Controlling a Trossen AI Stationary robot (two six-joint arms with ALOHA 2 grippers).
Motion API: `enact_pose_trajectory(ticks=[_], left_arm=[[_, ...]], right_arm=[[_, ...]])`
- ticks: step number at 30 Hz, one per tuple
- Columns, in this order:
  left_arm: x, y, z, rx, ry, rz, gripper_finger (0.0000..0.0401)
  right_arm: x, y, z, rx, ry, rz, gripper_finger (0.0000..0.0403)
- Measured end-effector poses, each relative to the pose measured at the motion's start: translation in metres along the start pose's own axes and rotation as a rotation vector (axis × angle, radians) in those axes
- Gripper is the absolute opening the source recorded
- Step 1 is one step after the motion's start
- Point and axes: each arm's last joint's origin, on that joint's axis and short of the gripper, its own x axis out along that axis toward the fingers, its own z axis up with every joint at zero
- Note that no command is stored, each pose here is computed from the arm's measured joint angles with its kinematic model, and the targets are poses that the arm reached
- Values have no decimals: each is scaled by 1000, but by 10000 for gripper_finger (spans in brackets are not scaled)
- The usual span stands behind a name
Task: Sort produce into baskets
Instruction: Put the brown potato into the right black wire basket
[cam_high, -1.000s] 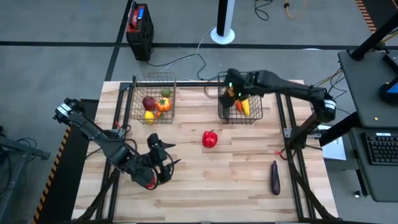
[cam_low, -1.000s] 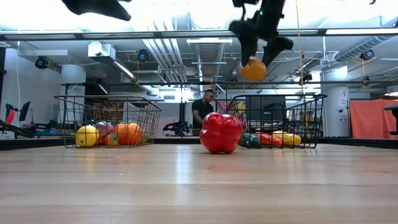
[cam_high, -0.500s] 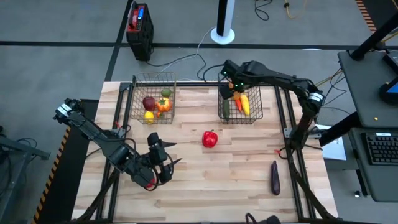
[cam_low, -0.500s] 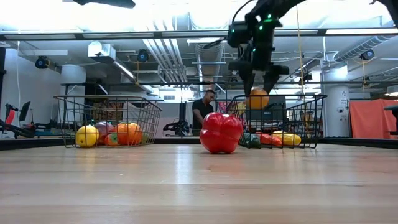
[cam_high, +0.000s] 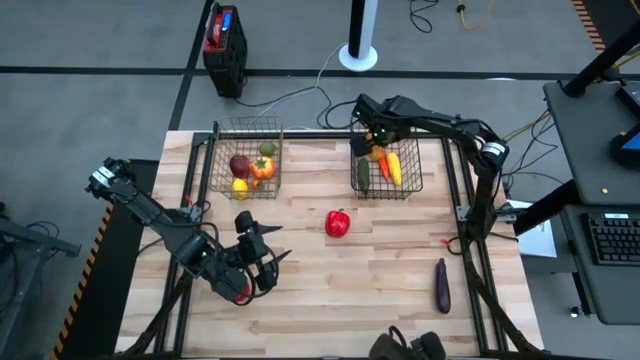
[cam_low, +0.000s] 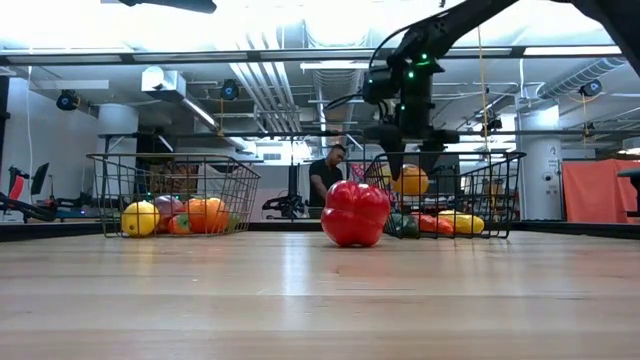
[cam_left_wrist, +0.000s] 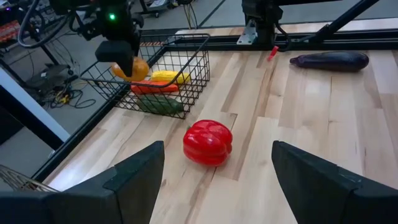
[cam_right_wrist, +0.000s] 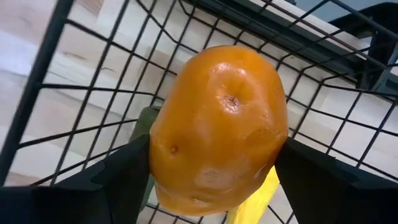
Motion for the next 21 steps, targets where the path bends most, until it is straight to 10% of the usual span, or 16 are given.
enact_pose_trajectory(ticks=[21], left_arm=[[0, 0, -1, -21, 12, -9, 279]], right_arm=[[24, 6, 8, -2, 6, 30, 307]])
